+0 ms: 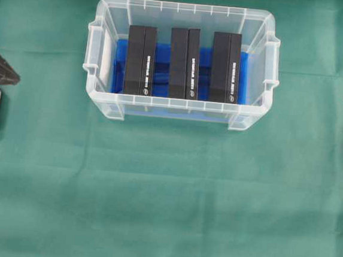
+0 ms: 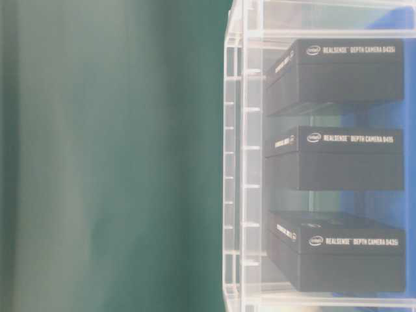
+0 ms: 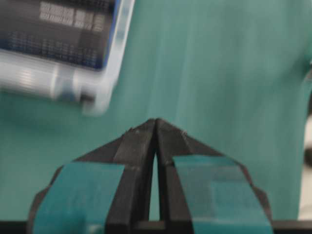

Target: Take the box out of the case with the left arm.

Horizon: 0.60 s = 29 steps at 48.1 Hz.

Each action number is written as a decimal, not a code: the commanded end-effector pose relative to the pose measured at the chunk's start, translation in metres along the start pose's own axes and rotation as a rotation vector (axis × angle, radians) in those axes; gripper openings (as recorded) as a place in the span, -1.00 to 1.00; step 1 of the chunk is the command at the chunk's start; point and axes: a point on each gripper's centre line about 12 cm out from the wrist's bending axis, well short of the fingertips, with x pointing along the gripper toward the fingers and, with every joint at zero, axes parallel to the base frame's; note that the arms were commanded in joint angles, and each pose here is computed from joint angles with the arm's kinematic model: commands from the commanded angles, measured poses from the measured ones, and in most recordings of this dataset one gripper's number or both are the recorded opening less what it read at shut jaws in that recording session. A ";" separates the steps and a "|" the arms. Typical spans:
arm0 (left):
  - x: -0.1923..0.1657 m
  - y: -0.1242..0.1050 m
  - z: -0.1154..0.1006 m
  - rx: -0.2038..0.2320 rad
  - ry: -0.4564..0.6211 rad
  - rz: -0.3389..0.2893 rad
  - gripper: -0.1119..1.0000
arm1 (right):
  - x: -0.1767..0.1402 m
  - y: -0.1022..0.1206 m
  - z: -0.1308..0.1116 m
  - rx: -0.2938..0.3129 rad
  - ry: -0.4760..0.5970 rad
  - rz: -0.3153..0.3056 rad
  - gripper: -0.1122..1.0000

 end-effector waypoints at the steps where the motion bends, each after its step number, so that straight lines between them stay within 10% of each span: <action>1: -0.005 -0.001 -0.001 -0.003 0.086 0.028 -0.77 | -0.006 -0.001 -0.002 -0.008 0.104 -0.032 -0.80; 21: -0.006 0.001 -0.008 -0.019 0.186 0.062 -0.77 | -0.007 -0.005 -0.013 -0.038 0.243 -0.067 -0.80; 29: -0.003 0.000 -0.007 -0.191 0.200 0.083 -0.77 | -0.007 -0.005 -0.013 -0.033 0.243 -0.067 -0.80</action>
